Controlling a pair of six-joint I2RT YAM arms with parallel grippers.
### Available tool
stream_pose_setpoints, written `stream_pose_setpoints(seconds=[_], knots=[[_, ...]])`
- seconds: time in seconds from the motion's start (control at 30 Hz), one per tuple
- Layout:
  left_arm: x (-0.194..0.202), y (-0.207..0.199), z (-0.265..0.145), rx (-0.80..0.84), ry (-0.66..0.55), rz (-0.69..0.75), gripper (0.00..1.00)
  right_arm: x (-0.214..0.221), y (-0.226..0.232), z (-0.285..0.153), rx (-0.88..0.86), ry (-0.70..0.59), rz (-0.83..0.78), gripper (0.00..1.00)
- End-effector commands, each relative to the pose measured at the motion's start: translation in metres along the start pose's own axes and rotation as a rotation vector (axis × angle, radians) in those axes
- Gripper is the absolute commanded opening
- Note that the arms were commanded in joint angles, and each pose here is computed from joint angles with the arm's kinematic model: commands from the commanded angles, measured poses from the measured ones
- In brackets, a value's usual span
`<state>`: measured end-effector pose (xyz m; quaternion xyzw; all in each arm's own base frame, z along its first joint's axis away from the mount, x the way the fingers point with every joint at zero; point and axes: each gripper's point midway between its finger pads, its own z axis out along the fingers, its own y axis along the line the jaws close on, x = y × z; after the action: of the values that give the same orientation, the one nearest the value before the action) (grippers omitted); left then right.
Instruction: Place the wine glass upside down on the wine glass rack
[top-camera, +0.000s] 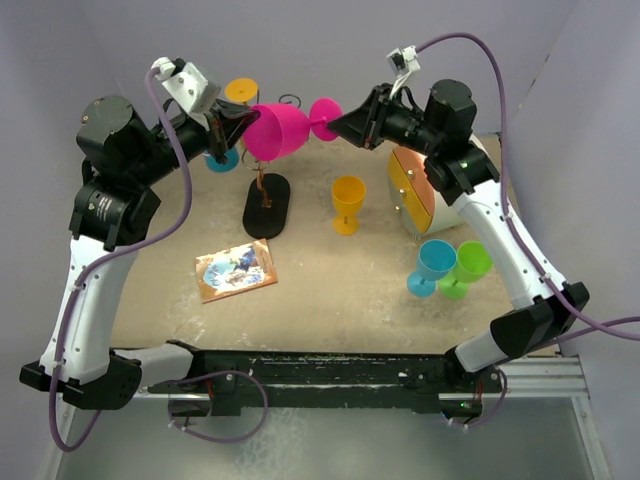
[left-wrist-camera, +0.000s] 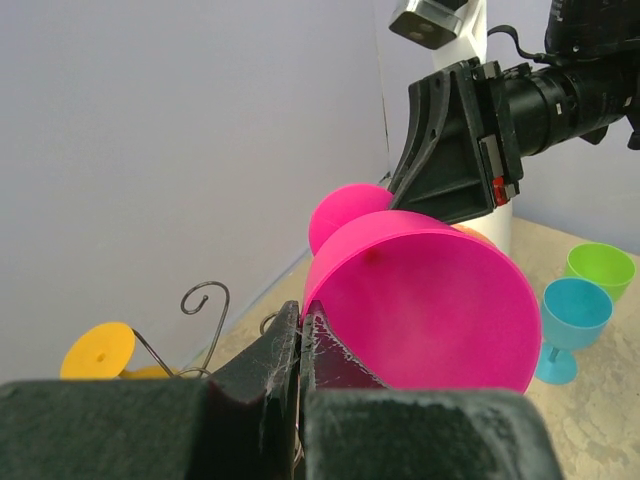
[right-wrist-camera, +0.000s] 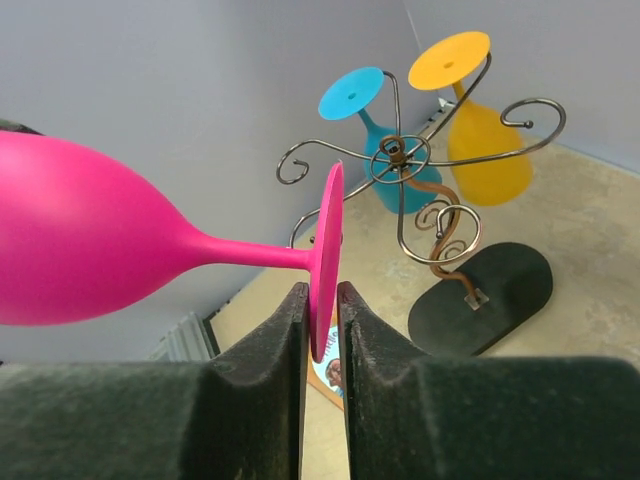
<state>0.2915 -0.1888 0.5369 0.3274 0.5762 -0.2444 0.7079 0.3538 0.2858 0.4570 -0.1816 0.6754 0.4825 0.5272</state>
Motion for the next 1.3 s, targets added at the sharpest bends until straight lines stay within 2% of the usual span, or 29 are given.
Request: stream_pose_setpoints(seconds=[0.0, 0.03, 0.1, 0.2, 0.23, 0.37, 0.5, 0.67, 0.87, 1.13, 1.27], knots=[[-0.017, 0.000, -0.002, 0.005, -0.062, 0.039, 0.00, -0.025, 0.014, -0.003, -0.015, -0.066, -0.010, 0.16], [-0.016, -0.001, -0.002, 0.008, -0.060, 0.035, 0.00, -0.023, 0.012, -0.002, -0.005, -0.063, -0.003, 0.13], [-0.014, -0.001, -0.001, 0.009, -0.054, 0.031, 0.00, -0.022, 0.008, -0.003, 0.017, -0.060, 0.006, 0.02], [-0.011, 0.002, -0.002, -0.014, -0.049, 0.025, 0.00, -0.021, 0.001, -0.006, 0.061, -0.059, 0.004, 0.00], [-0.010, 0.004, -0.002, -0.023, -0.047, 0.024, 0.03, -0.022, -0.001, -0.007, 0.078, -0.066, -0.004, 0.00], [-0.007, 0.006, -0.005, -0.043, -0.037, 0.021, 0.27, -0.028, -0.012, -0.013, 0.153, -0.090, -0.043, 0.00], [-0.003, 0.007, -0.015, -0.076, -0.016, 0.040, 0.44, -0.042, -0.026, -0.022, 0.250, -0.137, -0.119, 0.00], [0.004, 0.023, -0.039, -0.206, 0.032, 0.103, 0.64, -0.071, -0.046, -0.037, 0.401, -0.217, -0.260, 0.00], [0.007, 0.036, -0.068, -0.329, 0.072, 0.157, 0.82, -0.111, -0.069, -0.044, 0.573, -0.288, -0.418, 0.00], [0.009, 0.041, -0.092, -0.400, 0.092, 0.189, 0.90, -0.170, -0.099, -0.050, 0.818, -0.372, -0.665, 0.00], [0.009, 0.045, -0.098, -0.425, 0.096, 0.204, 0.92, -0.182, -0.120, -0.043, 0.920, -0.357, -0.792, 0.00]])
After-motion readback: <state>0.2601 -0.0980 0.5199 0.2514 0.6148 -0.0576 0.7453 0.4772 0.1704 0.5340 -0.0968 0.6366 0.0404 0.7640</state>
